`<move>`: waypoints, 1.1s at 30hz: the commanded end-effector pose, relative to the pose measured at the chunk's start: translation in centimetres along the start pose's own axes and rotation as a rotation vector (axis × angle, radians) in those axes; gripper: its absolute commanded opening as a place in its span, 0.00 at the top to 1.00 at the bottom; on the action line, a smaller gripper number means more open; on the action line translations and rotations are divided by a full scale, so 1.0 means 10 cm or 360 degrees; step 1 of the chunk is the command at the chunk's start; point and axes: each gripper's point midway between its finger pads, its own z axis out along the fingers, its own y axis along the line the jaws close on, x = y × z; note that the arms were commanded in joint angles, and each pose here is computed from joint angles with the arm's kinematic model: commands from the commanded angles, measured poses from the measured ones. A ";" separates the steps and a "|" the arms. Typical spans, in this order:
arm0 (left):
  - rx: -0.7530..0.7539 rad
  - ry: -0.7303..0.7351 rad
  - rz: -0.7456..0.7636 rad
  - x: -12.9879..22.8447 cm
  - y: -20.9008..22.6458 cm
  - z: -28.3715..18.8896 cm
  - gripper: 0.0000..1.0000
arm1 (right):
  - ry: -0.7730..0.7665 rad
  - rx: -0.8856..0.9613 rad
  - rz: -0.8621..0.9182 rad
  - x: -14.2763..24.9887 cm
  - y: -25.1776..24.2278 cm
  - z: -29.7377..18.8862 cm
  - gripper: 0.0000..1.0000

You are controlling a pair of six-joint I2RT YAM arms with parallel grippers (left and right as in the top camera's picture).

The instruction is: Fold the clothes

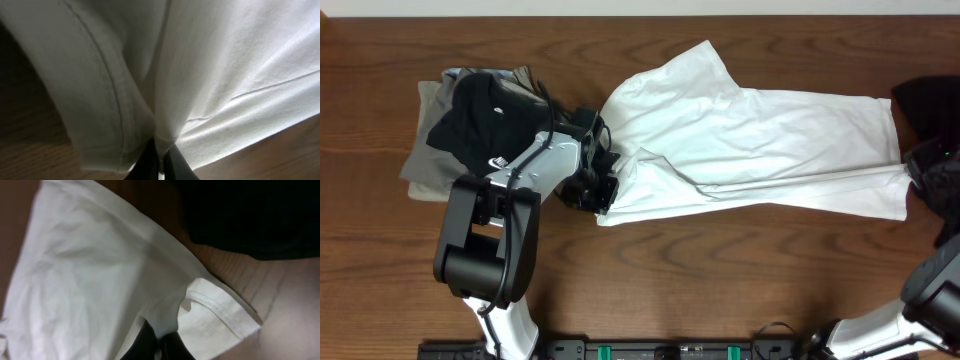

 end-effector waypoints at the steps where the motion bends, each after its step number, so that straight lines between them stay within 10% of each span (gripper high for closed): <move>1: -0.0097 0.0006 0.0019 0.03 0.11 -0.02 0.94 | 0.0044 0.0033 0.0013 0.06 0.06 0.19 0.97; 14: -0.0097 -0.0012 0.0023 0.00 0.11 -0.02 0.94 | -0.0003 -0.0002 0.0024 0.00 0.20 0.44 0.82; 21: -0.0088 -0.0092 0.0043 -0.10 0.07 -0.15 0.66 | 0.0068 -0.0135 -0.0166 0.01 0.21 0.36 0.62; 33: 0.0056 -0.0389 0.0288 -0.31 -0.41 -0.61 0.48 | 0.0134 -0.0445 -0.0336 0.11 0.44 0.01 0.60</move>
